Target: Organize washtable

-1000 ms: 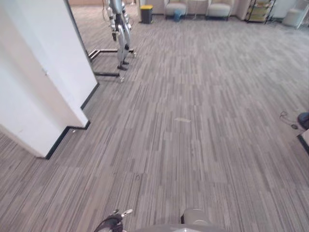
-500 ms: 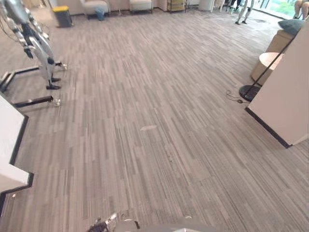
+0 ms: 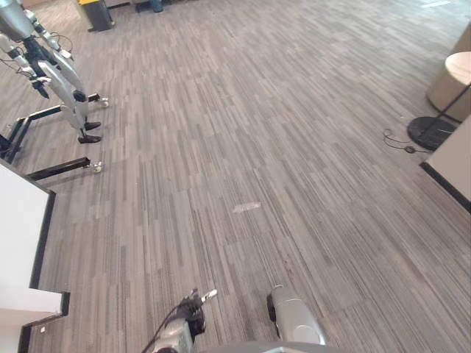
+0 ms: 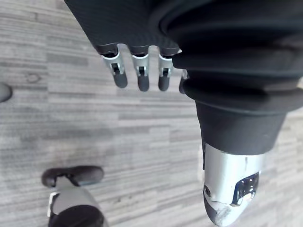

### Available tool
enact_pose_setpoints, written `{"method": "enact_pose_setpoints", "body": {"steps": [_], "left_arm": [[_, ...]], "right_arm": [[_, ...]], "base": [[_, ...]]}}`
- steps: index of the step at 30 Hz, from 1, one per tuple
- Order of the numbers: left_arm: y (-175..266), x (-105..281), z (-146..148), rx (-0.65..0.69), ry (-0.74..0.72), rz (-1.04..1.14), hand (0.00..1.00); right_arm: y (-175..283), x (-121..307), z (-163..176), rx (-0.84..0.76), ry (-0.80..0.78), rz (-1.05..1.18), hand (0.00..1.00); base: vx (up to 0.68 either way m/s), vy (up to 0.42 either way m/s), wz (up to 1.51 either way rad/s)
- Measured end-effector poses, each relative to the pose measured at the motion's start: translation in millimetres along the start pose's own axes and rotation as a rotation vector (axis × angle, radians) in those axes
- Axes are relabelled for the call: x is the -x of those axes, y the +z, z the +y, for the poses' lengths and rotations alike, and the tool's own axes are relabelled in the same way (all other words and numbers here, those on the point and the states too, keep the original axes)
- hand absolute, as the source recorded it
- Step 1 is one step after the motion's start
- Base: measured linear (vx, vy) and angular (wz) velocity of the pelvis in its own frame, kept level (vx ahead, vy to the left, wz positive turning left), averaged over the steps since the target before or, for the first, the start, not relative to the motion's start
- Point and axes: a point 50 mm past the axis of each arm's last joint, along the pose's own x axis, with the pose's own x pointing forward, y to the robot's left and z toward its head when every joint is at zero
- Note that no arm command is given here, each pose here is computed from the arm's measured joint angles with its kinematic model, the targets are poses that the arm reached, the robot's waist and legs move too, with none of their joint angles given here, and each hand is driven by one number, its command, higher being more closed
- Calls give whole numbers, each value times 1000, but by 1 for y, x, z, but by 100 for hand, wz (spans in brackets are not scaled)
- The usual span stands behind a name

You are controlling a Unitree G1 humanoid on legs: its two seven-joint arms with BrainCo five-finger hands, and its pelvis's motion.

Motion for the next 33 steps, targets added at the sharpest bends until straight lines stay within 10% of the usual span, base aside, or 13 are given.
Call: {"method": "enact_pose_setpoints", "body": {"steps": [13, 23, 33], "left_arm": [[-7, 10, 58, 227, 218, -20, 0], [3, 3, 37, -81, 86, 9, 0], [-4, 2, 18, -26, 49, 16, 0]], "right_arm": [[53, -8, 45, 77, 112, -177, 0], [27, -7, 59, 388, 215, -67, 0], [30, -7, 40, 404, 169, -76, 0]], "base": [[225, -22, 3], [329, 133, 36], [12, -131, 12]]}}
